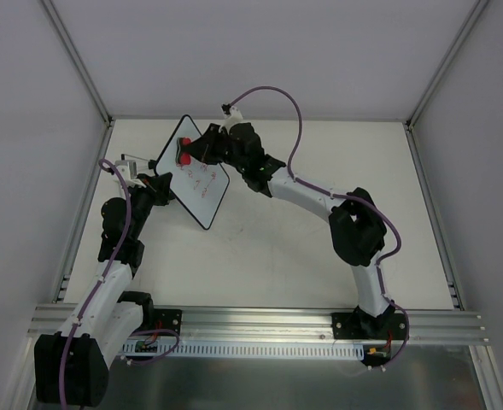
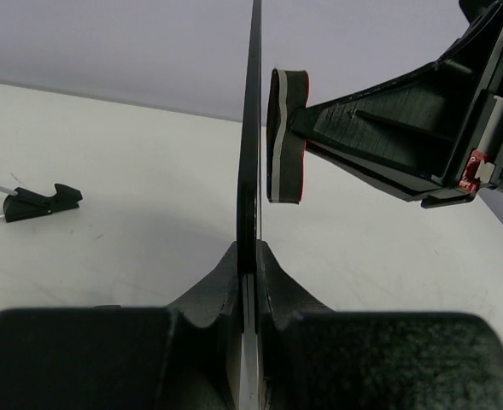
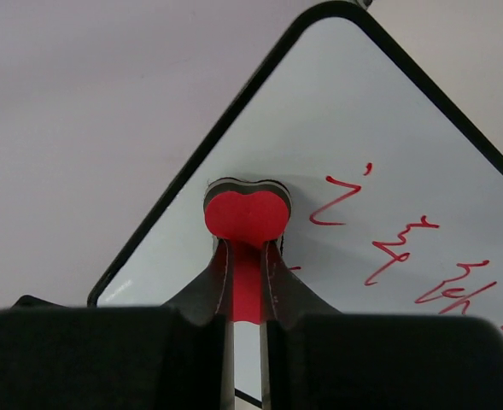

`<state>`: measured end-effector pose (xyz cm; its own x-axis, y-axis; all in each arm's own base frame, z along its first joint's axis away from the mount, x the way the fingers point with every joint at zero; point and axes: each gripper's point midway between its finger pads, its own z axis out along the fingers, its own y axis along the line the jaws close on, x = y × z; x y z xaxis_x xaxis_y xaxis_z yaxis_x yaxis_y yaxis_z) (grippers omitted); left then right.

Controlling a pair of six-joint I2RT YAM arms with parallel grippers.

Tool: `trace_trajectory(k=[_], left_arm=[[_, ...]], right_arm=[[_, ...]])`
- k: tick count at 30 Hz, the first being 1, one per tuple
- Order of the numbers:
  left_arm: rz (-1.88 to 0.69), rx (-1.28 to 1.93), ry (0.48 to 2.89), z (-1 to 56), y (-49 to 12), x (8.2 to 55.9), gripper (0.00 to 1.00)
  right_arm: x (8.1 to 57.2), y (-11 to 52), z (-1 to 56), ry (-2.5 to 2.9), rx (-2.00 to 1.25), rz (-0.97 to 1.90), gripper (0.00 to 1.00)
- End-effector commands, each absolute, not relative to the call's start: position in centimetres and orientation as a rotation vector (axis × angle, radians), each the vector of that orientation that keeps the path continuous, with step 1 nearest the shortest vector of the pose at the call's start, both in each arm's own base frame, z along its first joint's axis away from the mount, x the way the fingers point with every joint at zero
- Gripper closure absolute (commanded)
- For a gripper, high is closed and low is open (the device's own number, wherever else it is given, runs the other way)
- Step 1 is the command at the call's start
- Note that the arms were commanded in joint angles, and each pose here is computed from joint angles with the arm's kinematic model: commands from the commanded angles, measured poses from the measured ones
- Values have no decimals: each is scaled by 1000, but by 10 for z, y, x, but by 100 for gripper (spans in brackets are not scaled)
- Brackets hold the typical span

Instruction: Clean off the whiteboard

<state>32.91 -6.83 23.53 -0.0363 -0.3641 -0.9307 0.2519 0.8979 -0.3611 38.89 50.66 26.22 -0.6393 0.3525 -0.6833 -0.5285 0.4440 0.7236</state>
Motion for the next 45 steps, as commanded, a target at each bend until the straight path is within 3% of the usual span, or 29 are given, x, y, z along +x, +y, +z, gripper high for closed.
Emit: trace_trajectory(k=[1, 7, 15, 19, 24, 36, 45], left_arm=[[-497, -14, 1603, 218, -78, 326, 100], [-502, -3, 1598, 222, -80, 327, 100], [-518, 12, 1601, 221, -84, 324, 100], [-528, 6, 1606, 220, -84, 323, 100], [-552, 4, 1617, 215, -88, 319, 100], [-581, 22, 1637, 211, -95, 315, 100], [-609, 48, 1647, 210, -101, 313, 100]], right_arm=[[382, 518, 309, 1704, -187, 1398, 91], [377, 511, 256, 1849, -120, 1354, 91], [368, 460, 123, 2130, 75, 1163, 95], [363, 461, 102, 2174, 81, 1182, 96], [365, 475, 130, 2114, 37, 1247, 96], [357, 523, 284, 1756, -145, 1488, 92], [345, 529, 296, 1716, -229, 1505, 91]])
